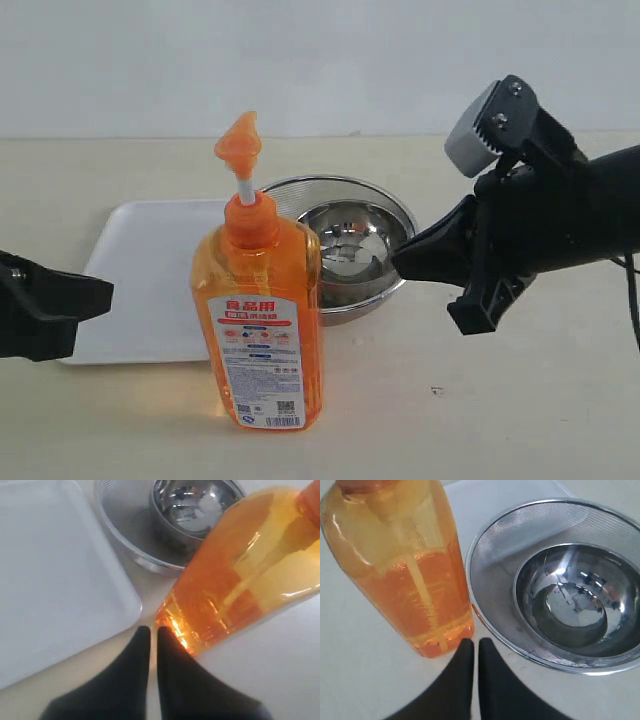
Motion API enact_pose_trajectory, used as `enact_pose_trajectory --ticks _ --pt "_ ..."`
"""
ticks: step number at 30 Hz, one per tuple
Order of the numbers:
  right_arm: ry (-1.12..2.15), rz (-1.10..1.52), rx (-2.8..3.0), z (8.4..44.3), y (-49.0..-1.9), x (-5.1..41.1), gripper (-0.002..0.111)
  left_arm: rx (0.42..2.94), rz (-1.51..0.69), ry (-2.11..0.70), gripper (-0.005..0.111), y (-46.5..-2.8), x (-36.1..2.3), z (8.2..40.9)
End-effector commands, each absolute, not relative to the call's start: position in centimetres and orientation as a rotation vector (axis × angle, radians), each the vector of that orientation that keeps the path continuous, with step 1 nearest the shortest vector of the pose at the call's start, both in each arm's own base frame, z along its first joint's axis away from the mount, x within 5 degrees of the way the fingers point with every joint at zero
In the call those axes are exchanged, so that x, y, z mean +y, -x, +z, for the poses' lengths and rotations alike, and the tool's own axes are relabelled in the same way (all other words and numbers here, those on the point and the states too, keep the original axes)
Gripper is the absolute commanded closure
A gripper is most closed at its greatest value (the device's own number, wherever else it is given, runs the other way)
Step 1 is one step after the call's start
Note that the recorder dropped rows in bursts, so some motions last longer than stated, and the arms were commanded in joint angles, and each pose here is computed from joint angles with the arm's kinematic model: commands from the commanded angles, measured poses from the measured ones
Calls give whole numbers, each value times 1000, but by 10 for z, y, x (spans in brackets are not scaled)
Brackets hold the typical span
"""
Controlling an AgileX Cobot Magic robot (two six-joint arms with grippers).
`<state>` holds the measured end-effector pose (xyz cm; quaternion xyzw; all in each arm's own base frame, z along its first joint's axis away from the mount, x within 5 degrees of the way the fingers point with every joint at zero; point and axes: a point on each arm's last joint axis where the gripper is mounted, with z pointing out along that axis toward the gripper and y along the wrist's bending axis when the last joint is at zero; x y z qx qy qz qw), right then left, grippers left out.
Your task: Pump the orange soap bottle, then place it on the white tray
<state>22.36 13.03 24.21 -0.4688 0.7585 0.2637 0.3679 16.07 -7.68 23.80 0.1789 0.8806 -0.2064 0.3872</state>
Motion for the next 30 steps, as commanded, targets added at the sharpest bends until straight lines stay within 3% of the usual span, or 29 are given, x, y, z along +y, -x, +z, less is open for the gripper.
enact_pose_trajectory --ticks 1,10,18,30 --pt "1200 699 1929 239 -236 136 108 2201 -625 -507 102 -167 -87 238" --pt "1225 742 1868 249 -257 148 108 2251 -704 -566 102 -168 -94 228" --pt "1302 746 1833 243 -272 177 108 2197 -808 -590 102 -165 -100 233" --pt "1306 713 1844 232 -284 180 108 2200 -925 -641 102 -157 -106 234"
